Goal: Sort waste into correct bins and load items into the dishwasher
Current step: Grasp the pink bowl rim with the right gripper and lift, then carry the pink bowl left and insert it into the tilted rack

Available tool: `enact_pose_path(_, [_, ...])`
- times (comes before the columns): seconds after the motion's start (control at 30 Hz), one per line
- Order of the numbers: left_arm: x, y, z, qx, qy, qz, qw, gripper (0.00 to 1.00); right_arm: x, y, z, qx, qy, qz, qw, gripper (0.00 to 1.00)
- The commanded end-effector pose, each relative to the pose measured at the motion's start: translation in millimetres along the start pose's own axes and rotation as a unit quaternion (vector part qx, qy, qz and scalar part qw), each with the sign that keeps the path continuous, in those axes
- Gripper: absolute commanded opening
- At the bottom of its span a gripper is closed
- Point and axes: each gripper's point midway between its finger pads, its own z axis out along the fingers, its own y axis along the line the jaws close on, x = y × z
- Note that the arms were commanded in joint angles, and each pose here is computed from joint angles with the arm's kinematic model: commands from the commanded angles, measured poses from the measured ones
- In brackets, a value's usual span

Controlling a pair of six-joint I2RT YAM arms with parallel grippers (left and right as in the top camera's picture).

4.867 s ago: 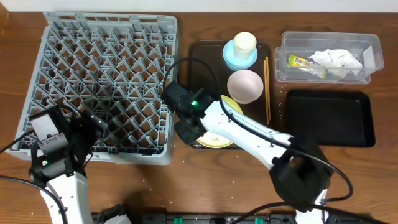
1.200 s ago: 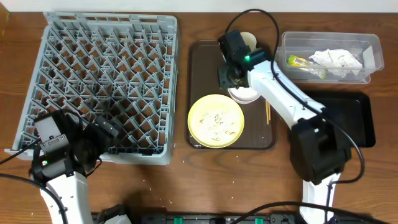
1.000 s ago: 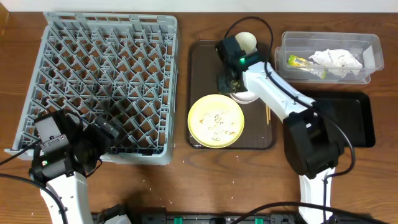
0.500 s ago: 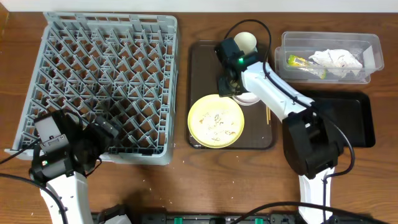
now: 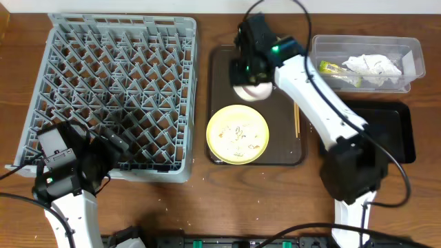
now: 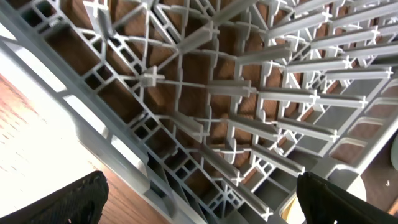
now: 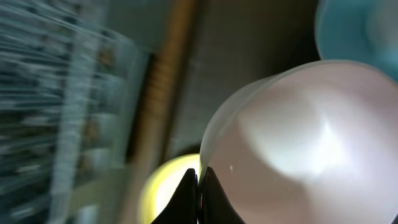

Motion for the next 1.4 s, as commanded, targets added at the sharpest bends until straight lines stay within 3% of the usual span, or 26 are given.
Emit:
enact_pose_path(0.0, [-13, 3, -6, -0.017, -0.028, 0.001, 0.999, 0.98, -16, 42, -46, -0.082, -0.034, 0.007, 0.996, 0.01])
enact_pose_path(0.27, [-37, 30, -12, -0.084, -0.087, -0.013, 0.993, 0.98, -19, 129, -65, -0.255, -0.035, -0.008, 0.966, 0.01])
enact_pose_path(0.67, [-38, 35, -13, -0.09, -0.088, -0.022, 0.992, 0.98, -9, 251, -65, -0.365, -0.1, -0.077, 0.922, 0.01])
enact_pose_path(0.8, [-38, 35, -13, -0.09, -0.088, -0.022, 0.992, 0.98, -3, 275, -43, -0.399, -0.084, -0.045, 0.912, 0.01])
enact_pose_path(1.03, [-38, 35, -13, -0.09, -0.088, -0.022, 0.992, 0.98, 11, 313, -11, -0.487, -0.064, -0.048, 0.87, 0.01])
enact_pose_path(1.37, [-38, 35, -13, -0.09, -0.088, -0.022, 0.992, 0.98, 7, 310, 32, -0.504, -0.059, 0.006, 0.862, 0.01])
